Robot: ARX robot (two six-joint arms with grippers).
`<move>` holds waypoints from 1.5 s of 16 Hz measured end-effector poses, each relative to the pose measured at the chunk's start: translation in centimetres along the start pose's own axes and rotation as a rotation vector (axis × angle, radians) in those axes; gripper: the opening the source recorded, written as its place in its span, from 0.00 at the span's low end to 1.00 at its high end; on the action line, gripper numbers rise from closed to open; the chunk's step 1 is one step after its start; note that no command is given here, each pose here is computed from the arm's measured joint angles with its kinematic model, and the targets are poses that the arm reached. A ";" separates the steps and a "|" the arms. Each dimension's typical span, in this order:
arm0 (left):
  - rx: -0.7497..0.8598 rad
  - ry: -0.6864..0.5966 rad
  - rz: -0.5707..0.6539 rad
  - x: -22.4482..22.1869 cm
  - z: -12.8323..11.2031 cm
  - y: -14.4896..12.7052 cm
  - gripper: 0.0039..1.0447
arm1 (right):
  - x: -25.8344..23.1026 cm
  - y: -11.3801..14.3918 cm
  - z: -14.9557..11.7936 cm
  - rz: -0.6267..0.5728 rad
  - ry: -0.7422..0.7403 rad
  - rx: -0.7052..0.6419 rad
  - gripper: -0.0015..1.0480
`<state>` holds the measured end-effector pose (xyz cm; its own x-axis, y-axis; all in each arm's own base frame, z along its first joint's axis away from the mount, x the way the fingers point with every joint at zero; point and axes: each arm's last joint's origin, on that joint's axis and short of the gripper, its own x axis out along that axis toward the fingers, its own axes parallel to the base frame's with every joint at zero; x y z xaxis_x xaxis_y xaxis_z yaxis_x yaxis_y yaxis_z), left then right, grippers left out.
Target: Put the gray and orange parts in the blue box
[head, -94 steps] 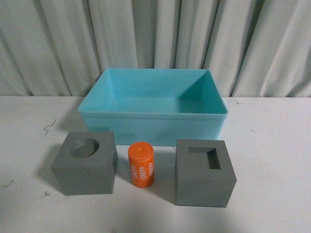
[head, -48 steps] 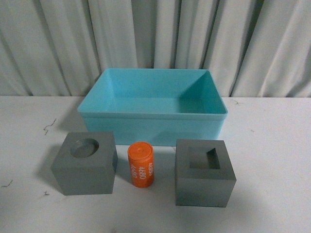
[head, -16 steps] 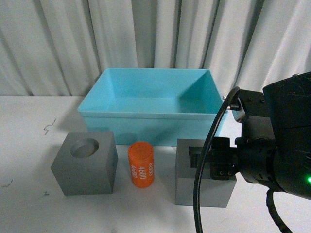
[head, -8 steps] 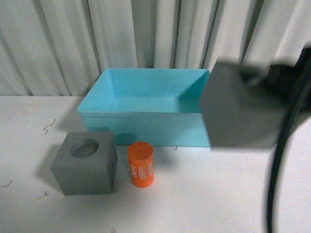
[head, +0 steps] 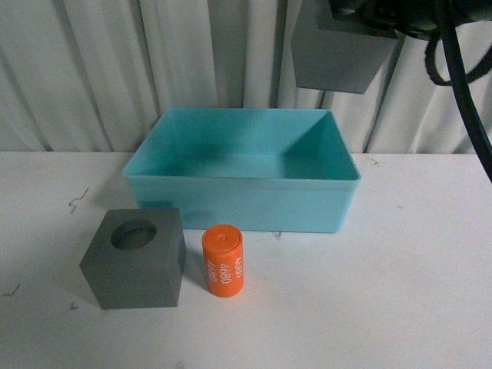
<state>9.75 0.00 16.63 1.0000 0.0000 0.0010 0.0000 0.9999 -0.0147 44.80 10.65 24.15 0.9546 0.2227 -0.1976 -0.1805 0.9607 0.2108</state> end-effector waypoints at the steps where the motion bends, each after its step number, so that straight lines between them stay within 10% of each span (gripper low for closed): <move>1: 0.000 0.000 0.000 0.0 0.0 0.0 0.94 | 1.6 0.8 -0.3 0.006 0.015 0.009 0.18; 6: 0.000 0.000 0.000 0.0 0.0 0.0 0.94 | 7.3 2.4 -7.8 -0.058 0.242 0.023 0.18; 15: 0.000 0.000 0.000 0.0 0.0 0.0 0.94 | 10.4 2.5 -9.0 -0.167 0.307 0.013 0.18; 18: 0.000 0.000 0.000 0.0 0.0 0.0 0.94 | 9.6 2.4 -8.3 -0.158 0.231 0.027 0.74; 20: 0.000 0.000 0.000 0.0 0.0 0.0 0.94 | 6.6 1.8 -5.2 -0.156 0.117 0.035 0.93; 24: 0.000 0.000 0.000 0.0 0.0 0.0 0.94 | -7.2 -2.2 2.3 -0.191 -0.082 0.117 0.94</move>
<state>9.75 0.00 16.63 1.0000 0.0000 0.0010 0.0000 0.9999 -0.0147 38.90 6.53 27.28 0.9857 0.0204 -0.1671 0.0291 0.9572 0.2881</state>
